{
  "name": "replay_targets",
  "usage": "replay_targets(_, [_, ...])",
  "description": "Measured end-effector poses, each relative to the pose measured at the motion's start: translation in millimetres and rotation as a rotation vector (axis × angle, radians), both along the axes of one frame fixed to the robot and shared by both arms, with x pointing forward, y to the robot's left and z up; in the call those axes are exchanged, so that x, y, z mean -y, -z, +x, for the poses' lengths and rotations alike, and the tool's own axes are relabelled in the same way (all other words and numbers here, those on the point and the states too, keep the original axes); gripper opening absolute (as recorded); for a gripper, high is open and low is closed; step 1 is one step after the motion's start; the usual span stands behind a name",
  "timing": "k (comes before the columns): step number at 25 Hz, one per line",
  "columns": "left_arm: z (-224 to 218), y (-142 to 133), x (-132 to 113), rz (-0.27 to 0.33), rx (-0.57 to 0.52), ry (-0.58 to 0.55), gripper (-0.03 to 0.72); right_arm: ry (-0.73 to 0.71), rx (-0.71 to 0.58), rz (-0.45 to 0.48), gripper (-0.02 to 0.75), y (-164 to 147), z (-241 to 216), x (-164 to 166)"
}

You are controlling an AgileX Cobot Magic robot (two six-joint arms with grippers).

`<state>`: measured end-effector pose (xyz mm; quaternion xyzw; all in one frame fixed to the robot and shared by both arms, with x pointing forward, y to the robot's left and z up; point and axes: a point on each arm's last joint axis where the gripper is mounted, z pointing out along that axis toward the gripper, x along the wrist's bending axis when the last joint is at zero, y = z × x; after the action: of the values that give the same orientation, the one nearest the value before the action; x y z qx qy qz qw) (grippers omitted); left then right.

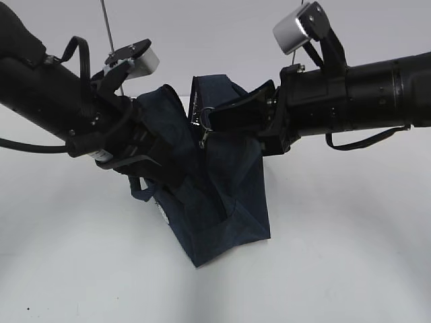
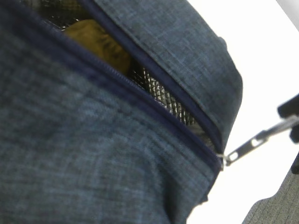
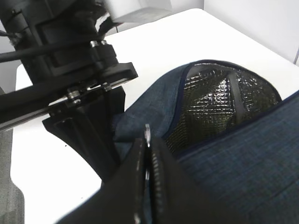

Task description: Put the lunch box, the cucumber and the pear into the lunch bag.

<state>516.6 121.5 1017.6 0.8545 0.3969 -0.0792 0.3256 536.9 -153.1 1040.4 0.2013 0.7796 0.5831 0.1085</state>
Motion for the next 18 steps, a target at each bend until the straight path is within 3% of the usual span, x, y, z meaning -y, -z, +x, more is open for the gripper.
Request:
replay_targets(8, [-1.4, -1.9, -0.7, 0.014, -0.002, 0.024, 0.004, -0.005, 0.046, -0.016, 0.006, -11.3, 10.8, -4.1])
replay_targets(18, [-4.4, 0.2, -3.6, 0.055, -0.017, 0.064, 0.003, -0.055, -0.021, -0.018, 0.006, -4.8, 47.6, -18.2])
